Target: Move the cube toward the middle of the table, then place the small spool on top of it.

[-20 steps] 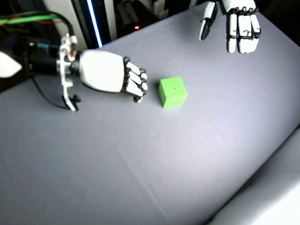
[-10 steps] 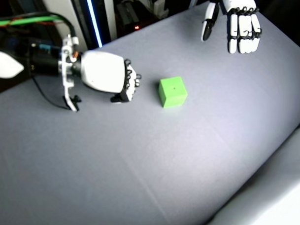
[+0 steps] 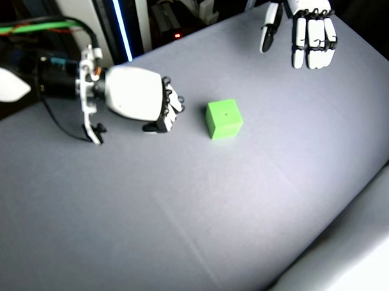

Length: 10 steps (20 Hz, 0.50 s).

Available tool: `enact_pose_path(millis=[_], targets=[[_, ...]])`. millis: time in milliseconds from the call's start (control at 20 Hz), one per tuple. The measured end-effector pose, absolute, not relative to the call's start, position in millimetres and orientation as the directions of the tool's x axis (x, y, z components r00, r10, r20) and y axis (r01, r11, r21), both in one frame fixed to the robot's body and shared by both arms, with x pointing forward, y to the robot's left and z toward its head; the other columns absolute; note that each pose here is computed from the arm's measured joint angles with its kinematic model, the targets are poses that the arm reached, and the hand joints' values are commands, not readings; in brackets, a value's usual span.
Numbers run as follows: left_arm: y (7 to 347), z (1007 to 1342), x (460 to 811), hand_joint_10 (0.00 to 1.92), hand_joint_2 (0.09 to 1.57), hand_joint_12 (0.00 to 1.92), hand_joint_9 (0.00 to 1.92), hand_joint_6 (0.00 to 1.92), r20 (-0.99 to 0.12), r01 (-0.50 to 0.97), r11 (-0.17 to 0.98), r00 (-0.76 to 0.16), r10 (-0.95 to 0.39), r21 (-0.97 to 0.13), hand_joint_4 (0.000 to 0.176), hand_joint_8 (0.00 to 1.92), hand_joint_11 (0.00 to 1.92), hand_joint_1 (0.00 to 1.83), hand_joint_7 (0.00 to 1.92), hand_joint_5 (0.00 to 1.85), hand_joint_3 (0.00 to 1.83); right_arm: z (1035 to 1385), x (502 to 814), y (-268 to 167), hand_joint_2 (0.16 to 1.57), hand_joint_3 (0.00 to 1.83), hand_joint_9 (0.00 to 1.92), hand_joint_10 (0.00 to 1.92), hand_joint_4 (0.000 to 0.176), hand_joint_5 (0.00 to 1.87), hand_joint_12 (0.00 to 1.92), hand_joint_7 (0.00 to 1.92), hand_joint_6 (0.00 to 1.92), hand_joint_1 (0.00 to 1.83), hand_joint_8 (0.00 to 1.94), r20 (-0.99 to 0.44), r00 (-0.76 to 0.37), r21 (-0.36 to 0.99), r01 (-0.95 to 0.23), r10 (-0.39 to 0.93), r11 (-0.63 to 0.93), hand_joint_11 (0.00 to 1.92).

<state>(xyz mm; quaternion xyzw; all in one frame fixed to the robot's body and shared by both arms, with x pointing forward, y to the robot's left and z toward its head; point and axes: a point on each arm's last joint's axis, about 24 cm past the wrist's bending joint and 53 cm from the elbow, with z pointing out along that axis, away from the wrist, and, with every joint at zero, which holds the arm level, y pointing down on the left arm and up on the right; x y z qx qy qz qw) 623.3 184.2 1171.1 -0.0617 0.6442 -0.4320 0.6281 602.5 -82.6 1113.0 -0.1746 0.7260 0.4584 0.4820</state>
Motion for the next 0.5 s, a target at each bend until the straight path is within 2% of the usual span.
enact_pose_path(millis=[50,100,150,200,250,300,350,400,500], targets=[[184.3,1170.9,623.1,0.00,1.01,0.67,0.24,0.00,-0.756,0.463,0.619,-0.203,-0.622,-0.634,0.112,0.00,0.00,0.87,0.26,0.31,0.00,1116.2,606.6,-84.1,1.16,0.00,0.97,1.53,0.000,1.04,1.68,0.82,0.62,1.25,1.48,-0.862,-0.467,0.496,-0.694,0.198,0.522,1.04],[184.2,1170.0,623.2,0.00,1.01,0.67,0.24,0.00,-0.757,0.461,0.620,-0.206,-0.620,-0.634,0.112,0.00,0.00,0.87,0.26,0.31,0.00,1120.0,610.4,-85.2,1.16,0.00,0.97,1.53,0.000,1.04,1.68,0.82,0.62,1.25,1.48,-0.862,-0.462,0.498,-0.691,0.210,0.524,1.04],[184.3,1170.3,623.2,0.00,1.01,0.69,0.25,0.00,-0.756,0.462,0.620,-0.205,-0.621,-0.635,0.107,0.00,0.00,0.86,0.26,0.32,0.00,1127.7,616.3,-86.7,1.12,0.01,0.92,1.79,0.000,0.99,1.90,0.73,0.90,1.18,1.60,-0.864,-0.448,0.498,-0.690,0.231,0.525,1.05],[184.3,1170.6,623.2,0.00,1.02,0.64,0.23,0.00,-0.756,0.462,0.619,-0.205,-0.622,-0.635,0.110,0.00,0.00,0.86,0.24,0.31,0.00,1135.4,619.6,-86.6,1.11,0.00,0.90,1.90,0.000,0.99,1.92,0.69,0.94,1.17,1.70,-0.867,-0.433,0.496,-0.695,0.248,0.520,1.06],[184.3,1170.5,623.2,0.00,1.02,0.63,0.22,0.00,-0.756,0.462,0.619,-0.205,-0.622,-0.635,0.108,0.00,0.00,0.88,0.24,0.31,0.00,1142.5,622.2,-85.9,1.13,0.00,0.85,1.88,0.000,0.96,1.92,0.69,1.00,1.16,1.67,-0.873,-0.414,0.487,-0.704,0.258,0.517,0.97],[184.3,1170.2,623.0,0.00,1.02,0.63,0.22,0.00,-0.756,0.462,0.619,-0.206,-0.622,-0.635,0.108,0.00,0.00,0.88,0.24,0.31,0.00,1148.0,624.3,-85.5,1.13,0.00,0.85,1.88,0.000,0.96,1.92,0.69,1.00,1.16,1.67,-0.875,-0.403,0.485,-0.708,0.270,0.514,0.97],[184.3,1170.3,622.9,0.00,1.01,0.63,0.22,0.00,-0.755,0.462,0.618,-0.206,-0.623,-0.636,0.114,0.00,0.00,0.89,0.24,0.31,0.00,1155.3,627.2,-85.0,1.17,0.00,0.84,1.59,0.000,0.93,1.81,0.81,0.86,1.23,1.52,-0.879,-0.385,0.478,-0.715,0.282,0.511,0.83],[185.2,1170.2,623.0,0.00,1.02,0.59,0.21,0.00,-0.754,0.460,0.619,-0.205,-0.624,-0.637,0.119,0.00,0.00,0.88,0.24,0.31,0.00,1163.3,632.8,-83.8,1.10,0.00,0.97,1.04,0.000,0.99,1.51,1.06,0.79,1.26,1.06,-0.881,-0.368,0.473,-0.721,0.299,0.507,0.76],[185.3,1170.3,623.1,0.00,1.01,0.59,0.22,0.00,-0.753,0.460,0.618,-0.205,-0.625,-0.637,0.126,0.00,0.00,0.86,0.25,0.31,0.00,1173.3,641.4,-81.1,1.08,0.00,1.02,0.55,0.000,0.99,1.28,1.14,0.93,1.24,0.76,-0.877,-0.350,0.476,-0.722,0.328,0.502,0.66]])
